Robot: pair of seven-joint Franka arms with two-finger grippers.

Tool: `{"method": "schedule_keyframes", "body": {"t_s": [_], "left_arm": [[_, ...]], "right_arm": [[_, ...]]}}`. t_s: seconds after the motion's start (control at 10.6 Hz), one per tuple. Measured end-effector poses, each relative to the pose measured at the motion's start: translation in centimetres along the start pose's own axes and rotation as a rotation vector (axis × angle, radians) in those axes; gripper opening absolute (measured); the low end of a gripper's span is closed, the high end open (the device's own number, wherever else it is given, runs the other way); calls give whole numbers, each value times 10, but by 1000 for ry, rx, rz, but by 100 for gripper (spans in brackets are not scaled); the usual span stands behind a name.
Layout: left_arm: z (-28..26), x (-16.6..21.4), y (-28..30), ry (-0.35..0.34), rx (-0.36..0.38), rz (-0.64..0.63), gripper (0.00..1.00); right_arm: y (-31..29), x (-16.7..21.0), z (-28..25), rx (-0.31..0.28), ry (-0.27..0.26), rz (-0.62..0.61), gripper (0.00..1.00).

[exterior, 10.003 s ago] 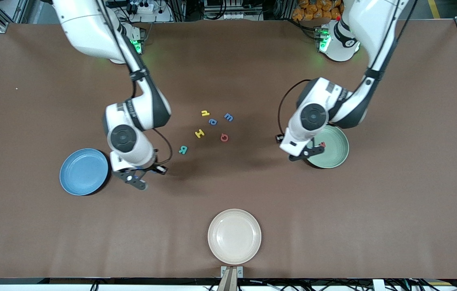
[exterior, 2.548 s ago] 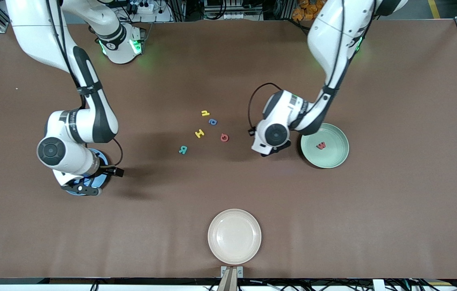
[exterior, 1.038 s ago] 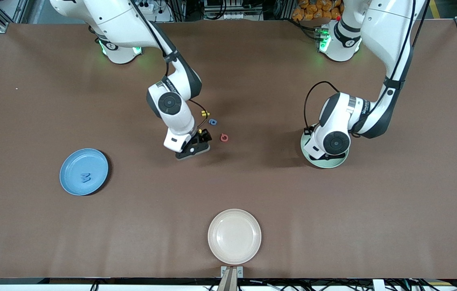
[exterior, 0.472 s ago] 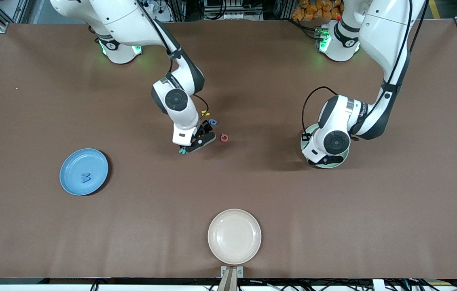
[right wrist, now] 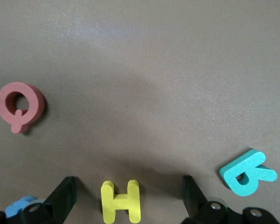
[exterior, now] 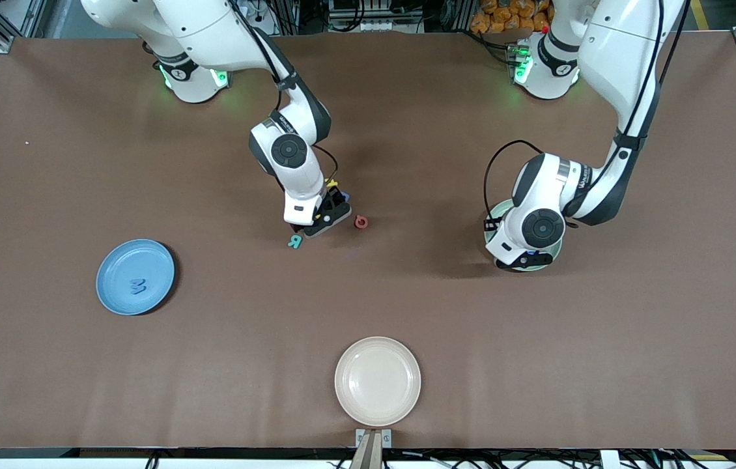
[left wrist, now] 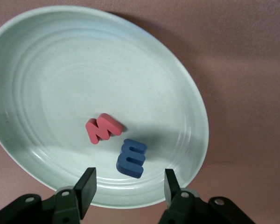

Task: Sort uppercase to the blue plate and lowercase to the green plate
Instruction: 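Lower the blue e onto the green plate while the right gripper reaches letters, then grasp the yellow H with the right gripper and carry it to the blue plate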

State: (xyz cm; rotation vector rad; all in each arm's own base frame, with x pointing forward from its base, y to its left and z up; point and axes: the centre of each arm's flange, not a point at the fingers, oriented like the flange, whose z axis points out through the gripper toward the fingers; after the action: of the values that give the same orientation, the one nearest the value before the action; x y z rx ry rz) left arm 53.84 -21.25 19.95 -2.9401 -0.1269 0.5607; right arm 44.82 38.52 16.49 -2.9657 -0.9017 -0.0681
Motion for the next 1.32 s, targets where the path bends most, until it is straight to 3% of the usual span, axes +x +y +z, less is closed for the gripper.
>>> {"method": "schedule_keyframes", "body": {"t_s": [0.66, 1.13, 1.32], "left_arm": [[-5, -26, 55, -25, -61, -209, 67], [6, -31, 75, -127, -156, -283, 67], [0, -31, 79, -150, -200, -314, 67]], "right_arm": [[-4, -12, -2, 0, -13, -9, 100], [-4, -12, -2, 0, -11, -8, 98], [-3, -10, -8, 1, -2, -7, 70]]}}
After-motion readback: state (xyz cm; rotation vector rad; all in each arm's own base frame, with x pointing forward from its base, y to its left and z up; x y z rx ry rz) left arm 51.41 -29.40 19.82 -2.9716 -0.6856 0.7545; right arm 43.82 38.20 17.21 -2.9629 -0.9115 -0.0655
